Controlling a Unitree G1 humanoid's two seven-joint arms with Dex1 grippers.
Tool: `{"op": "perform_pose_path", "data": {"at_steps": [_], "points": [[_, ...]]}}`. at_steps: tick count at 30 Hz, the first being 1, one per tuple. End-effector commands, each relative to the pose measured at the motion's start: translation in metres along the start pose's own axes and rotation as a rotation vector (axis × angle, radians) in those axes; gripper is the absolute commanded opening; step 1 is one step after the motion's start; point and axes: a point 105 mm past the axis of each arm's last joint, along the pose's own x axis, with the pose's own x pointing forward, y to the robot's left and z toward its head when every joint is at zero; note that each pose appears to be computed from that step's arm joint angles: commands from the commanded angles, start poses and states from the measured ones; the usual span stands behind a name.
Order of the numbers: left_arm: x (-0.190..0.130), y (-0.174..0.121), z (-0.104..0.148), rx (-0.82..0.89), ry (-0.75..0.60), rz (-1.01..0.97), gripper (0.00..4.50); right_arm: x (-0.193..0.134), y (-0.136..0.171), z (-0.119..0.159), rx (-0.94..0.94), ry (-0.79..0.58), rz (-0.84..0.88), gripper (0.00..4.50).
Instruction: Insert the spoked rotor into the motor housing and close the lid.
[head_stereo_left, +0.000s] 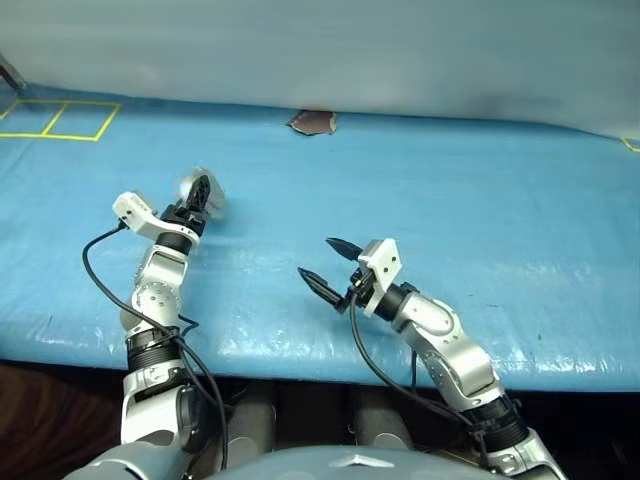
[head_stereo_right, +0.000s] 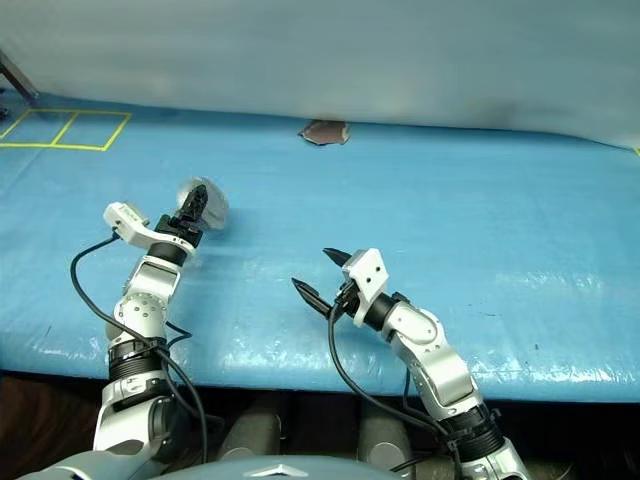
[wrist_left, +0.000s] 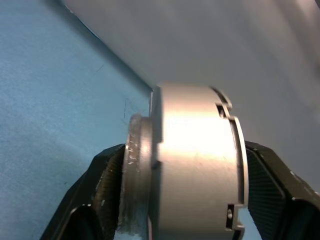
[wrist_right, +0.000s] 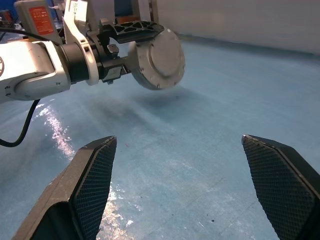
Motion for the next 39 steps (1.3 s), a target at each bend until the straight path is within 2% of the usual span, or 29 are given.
{"op": "perform_pose_path", "data": {"at_steps": [1,5,17,39], "points": [[0.002,0.005,-0.003,-0.02,0.022,0.035,4.46,0.002,-0.001,0.014,-0.031,-0.059,0.007,4.23],[0.0,0.012,-0.009,-0.012,0.046,0.063,4.46,0.002,-0.003,0.015,-0.035,-0.058,-0.003,4.23],[-0.004,-0.006,0.02,-0.055,-0.071,-0.068,4.46,0.002,-0.011,0.014,-0.018,-0.055,-0.044,4.23],[-0.007,-0.014,0.031,-0.003,-0.106,-0.1,4.46,0.001,-0.017,0.016,0.032,-0.06,-0.095,4.23]]}}
